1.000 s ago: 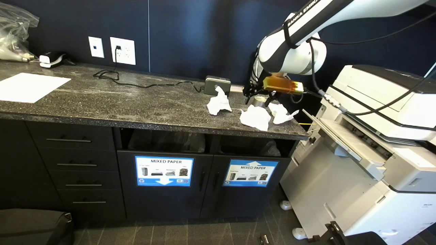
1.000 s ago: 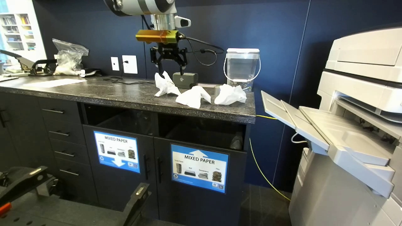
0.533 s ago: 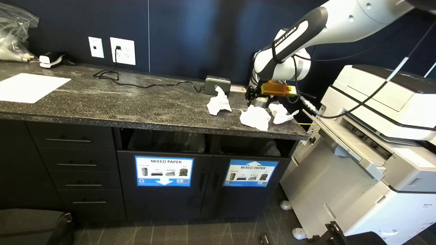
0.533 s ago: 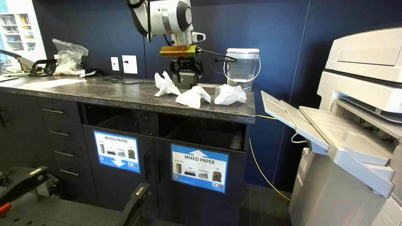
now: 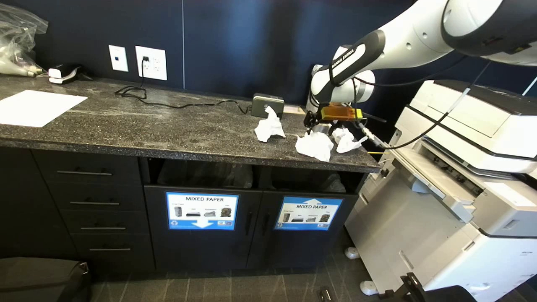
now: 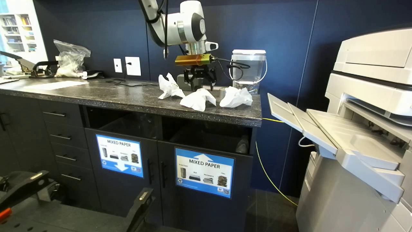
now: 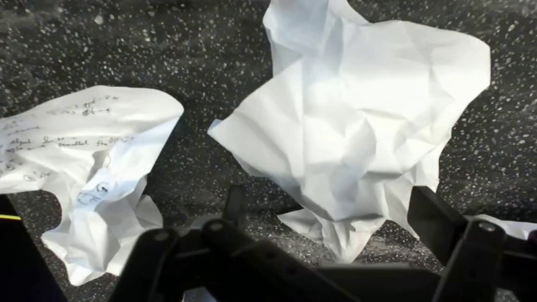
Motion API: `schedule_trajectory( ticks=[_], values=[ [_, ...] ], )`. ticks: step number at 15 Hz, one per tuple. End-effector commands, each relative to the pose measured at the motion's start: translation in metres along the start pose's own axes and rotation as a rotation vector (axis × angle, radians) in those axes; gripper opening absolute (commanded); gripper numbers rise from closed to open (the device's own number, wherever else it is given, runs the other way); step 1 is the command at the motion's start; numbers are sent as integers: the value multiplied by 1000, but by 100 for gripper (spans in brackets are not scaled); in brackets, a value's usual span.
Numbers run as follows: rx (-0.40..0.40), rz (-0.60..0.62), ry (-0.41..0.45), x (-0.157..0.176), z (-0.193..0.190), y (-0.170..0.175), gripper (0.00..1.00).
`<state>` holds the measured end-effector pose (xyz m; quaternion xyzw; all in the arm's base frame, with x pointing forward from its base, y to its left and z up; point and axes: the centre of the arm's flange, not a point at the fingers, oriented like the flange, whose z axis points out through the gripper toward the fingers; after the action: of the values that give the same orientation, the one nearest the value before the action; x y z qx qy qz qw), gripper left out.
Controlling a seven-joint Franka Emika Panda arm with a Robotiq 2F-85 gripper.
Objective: Put the tissues inside the rubbish bin.
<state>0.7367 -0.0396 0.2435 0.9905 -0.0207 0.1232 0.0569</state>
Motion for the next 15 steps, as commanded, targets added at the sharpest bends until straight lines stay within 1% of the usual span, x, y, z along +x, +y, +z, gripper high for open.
schedule_trajectory(
  ticks=[1,5,9,15],
  values=[
    [20,-36,-57,23,11,1,100],
    [28,-56,-120,23,20,-1,100],
    [49,-59,-160,24,26,1,100],
    [60,-53,-182,25,31,4,100]
  ],
)
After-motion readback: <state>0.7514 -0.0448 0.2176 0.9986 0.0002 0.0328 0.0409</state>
